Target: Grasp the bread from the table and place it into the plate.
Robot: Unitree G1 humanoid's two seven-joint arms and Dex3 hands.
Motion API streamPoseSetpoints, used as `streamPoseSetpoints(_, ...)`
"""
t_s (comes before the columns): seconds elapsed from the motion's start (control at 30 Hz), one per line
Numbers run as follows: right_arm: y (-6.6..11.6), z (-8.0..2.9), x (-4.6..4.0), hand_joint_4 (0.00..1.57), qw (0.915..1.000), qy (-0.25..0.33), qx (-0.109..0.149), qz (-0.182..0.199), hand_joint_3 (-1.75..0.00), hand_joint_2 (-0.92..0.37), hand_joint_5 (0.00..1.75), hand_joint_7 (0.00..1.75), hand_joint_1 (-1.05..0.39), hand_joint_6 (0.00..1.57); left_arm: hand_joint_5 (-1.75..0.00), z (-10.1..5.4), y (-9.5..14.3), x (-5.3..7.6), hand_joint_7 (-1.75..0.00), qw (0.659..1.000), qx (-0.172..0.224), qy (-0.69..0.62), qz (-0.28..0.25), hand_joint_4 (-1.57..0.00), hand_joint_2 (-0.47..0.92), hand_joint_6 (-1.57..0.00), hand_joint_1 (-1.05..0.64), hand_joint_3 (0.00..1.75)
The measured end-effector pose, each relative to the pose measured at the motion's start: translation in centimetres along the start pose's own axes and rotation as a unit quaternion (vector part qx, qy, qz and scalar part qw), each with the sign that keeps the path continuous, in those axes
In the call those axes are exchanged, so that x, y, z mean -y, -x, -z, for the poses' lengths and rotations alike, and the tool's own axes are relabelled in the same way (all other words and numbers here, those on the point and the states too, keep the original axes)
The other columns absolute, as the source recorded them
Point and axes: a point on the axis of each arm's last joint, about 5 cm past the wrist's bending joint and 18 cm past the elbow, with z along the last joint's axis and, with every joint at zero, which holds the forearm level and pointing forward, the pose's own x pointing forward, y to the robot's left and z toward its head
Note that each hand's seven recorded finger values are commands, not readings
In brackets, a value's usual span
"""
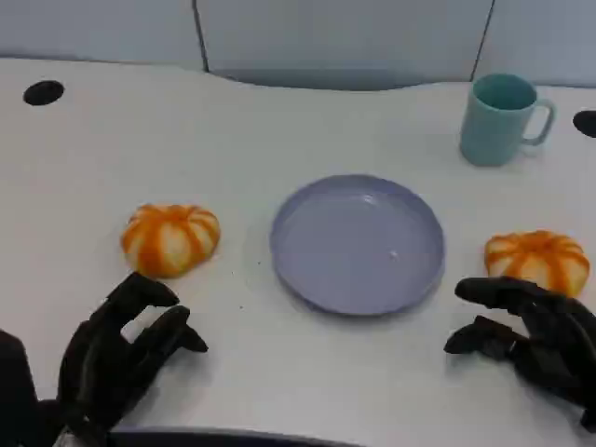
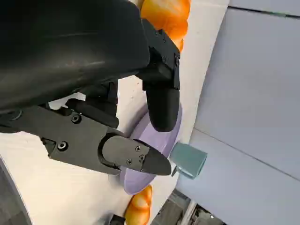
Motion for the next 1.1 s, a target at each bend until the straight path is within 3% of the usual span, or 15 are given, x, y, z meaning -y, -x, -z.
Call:
streamPoseSetpoints(0.97,0.04,0.06,-0.01,0.75,1.0000,0.000,0.003,0.001,-0.01,-0.91,1.05,0.44,-0.38,0.89,-1.75,-0.09,-0.07,0.07,-1.65,1.000,0.000,0.002,0.002,-0.48,0.90,-0.34,-0.42,0.04)
streamPoseSetpoints(1.03,0.04,0.06,-0.02,0.74,1.0000,-0.001,0.003,0.001,-0.01,-0.92,1.06,0.44,-0.39,0.89,-1.67,-0.14,-0.07,0.09,-1.44,1.000,0.002,-0.001,0.004,-0.34,0.92,-0.31,-0.44,0.07)
streamPoseSetpoints(1.1,0.03,0.06,-0.02,0.74,1.0000,-0.001,0.003,0.000,0.00,-0.91,1.06,0.44,-0.39,0.89,-1.61,-0.39,0.00,0.20,-1.36,1.000,0.010,-0.024,0.011,-0.25,0.92,-0.25,-0.45,0.12)
